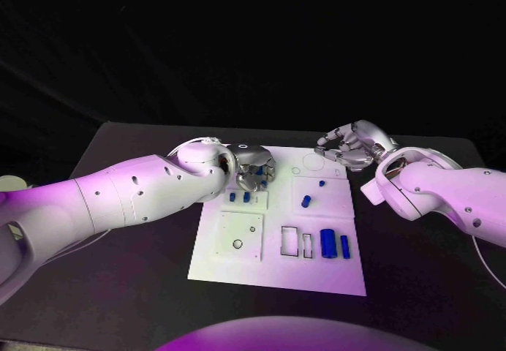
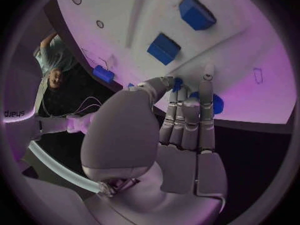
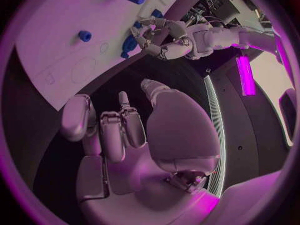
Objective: Assemble the parts on the task board
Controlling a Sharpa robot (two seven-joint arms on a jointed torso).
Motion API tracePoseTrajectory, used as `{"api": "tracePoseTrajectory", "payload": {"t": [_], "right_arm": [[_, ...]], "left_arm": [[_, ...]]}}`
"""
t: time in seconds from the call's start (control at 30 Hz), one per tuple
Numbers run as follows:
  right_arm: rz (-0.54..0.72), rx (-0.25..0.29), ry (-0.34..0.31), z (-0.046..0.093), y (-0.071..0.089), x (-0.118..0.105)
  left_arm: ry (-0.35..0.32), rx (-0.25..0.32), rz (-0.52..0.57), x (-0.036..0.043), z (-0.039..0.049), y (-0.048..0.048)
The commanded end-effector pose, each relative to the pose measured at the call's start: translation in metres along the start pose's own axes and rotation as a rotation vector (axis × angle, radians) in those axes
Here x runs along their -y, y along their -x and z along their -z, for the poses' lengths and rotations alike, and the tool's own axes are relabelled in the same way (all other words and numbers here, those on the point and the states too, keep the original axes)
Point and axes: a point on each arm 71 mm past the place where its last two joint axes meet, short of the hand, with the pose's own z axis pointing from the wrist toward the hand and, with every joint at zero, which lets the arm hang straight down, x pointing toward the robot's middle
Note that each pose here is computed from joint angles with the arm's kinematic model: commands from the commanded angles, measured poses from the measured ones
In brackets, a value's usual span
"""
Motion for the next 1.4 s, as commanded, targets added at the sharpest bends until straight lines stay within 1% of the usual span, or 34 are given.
{"api": "tracePoseTrajectory", "payload": {"t": [0.03, 0.27, 0.73, 0.9, 1.13, 1.4], "right_arm": [[0.002, -0.002, 0.008, 0.0, 0.0, -0.001], [0.001, -0.003, 0.009, 0.0, -0.001, -0.001], [0.001, -0.003, 0.011, 0.0, -0.001, -0.001], [0.001, -0.003, 0.012, 0.0, -0.001, -0.001], [0.001, -0.002, 0.011, 0.0, -0.001, -0.001], [0.001, -0.001, 0.01, 0.0, 0.0, 0.0]], "left_arm": [[0.018, -0.032, -0.012, -0.0026, 0.0002, -0.0039], [0.01, -0.017, -0.013, -0.0024, 0.0003, -0.0029], [-0.026, 0.057, -0.005, 0.0007, 0.0008, 0.0024], [-0.037, 0.085, 0.005, 0.0016, 0.0023, 0.0056], [-0.045, 0.116, 0.026, 0.002, 0.0089, 0.0103], [-0.052, 0.14, 0.049, 0.0023, 0.0229, 0.0185]]}}
